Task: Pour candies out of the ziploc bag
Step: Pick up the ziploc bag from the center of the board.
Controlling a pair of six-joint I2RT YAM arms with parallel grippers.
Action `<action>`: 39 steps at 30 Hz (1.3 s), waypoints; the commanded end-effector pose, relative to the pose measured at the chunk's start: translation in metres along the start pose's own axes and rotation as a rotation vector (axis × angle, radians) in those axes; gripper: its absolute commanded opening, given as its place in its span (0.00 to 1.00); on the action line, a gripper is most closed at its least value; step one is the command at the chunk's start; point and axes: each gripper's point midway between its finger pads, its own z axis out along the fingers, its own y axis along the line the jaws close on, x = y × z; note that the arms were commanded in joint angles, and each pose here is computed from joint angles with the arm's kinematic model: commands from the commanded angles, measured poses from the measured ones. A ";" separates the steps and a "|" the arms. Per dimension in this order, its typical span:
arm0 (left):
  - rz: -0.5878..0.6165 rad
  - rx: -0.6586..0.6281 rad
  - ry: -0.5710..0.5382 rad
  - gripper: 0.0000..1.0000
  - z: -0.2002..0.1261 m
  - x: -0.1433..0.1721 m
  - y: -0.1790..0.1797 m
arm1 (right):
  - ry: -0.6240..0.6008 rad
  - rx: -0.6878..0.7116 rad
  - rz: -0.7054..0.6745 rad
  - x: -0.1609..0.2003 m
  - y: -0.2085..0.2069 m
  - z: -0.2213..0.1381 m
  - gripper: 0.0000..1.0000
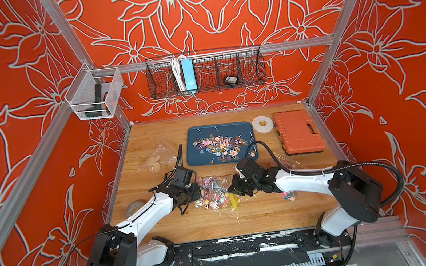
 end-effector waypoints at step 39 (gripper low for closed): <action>0.087 0.330 -0.227 0.00 -0.085 -0.057 -0.082 | -0.174 0.026 -0.483 -0.058 0.137 -0.089 0.00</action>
